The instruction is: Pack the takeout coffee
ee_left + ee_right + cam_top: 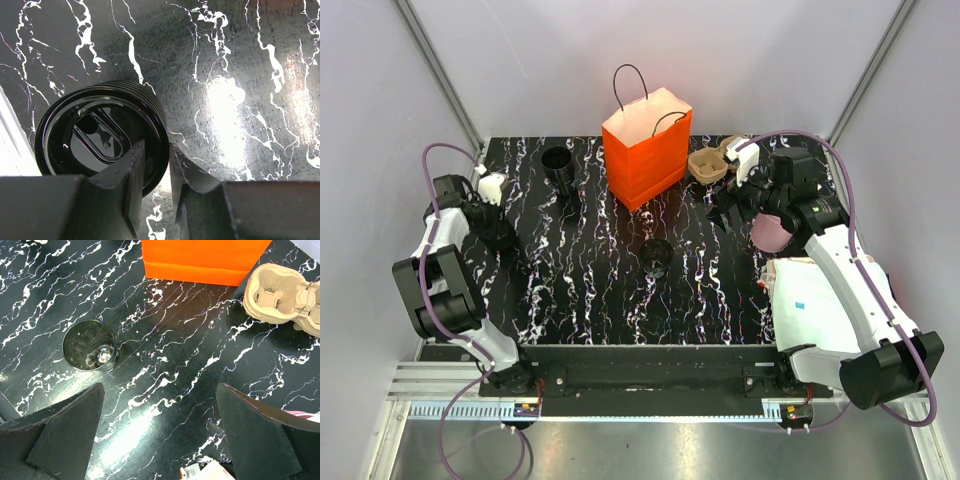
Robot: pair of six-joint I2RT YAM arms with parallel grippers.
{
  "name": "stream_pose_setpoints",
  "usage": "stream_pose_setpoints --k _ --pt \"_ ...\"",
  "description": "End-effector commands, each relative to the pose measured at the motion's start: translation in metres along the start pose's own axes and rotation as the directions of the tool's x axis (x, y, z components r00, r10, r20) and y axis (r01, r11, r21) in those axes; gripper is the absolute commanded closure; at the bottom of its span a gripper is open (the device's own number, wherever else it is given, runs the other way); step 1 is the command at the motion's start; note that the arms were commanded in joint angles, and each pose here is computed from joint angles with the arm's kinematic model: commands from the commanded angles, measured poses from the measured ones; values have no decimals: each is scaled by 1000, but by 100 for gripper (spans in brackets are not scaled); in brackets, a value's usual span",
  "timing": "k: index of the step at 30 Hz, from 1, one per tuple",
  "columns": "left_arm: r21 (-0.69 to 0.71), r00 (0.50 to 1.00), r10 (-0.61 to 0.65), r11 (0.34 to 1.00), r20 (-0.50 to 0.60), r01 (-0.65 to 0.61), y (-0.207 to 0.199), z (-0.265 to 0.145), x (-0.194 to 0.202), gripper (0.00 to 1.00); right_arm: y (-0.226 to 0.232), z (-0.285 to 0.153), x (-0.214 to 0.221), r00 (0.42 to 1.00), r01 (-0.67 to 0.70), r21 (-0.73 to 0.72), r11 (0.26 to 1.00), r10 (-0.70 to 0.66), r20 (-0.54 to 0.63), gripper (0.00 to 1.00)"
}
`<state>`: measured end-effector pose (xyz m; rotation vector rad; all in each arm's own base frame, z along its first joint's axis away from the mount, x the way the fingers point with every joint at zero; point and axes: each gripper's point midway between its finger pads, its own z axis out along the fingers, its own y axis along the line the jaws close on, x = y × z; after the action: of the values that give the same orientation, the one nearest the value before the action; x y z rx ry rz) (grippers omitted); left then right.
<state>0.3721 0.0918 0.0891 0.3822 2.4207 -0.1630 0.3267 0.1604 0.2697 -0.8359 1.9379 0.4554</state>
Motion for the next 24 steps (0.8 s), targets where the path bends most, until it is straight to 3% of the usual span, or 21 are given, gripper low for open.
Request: stream_pose_setpoints --k 1,16,18,19,22,24 --pt "-16 998 30 999 49 -29 1 -9 -15 72 5 -6 -18 998 16 -10 1000 -16 59 0" --pt "-36 987 60 998 151 -55 -7 -47 -49 72 7 -12 -23 997 22 -14 1000 -21 72 0" --pt "-39 990 67 997 125 -62 -5 -42 -42 67 8 -14 -23 997 24 -12 1000 -23 76 0" --pt "-37 991 68 997 116 -64 -5 -39 -39 59 8 -14 -23 997 27 -14 1000 -26 76 0" --pt "-41 994 70 997 84 -67 1 -30 -31 49 9 -14 -23 997 26 -13 1000 -25 78 0" --pt "-38 995 68 997 71 -65 4 -24 -29 47 9 -15 -23 997 26 -13 1000 -25 78 0"
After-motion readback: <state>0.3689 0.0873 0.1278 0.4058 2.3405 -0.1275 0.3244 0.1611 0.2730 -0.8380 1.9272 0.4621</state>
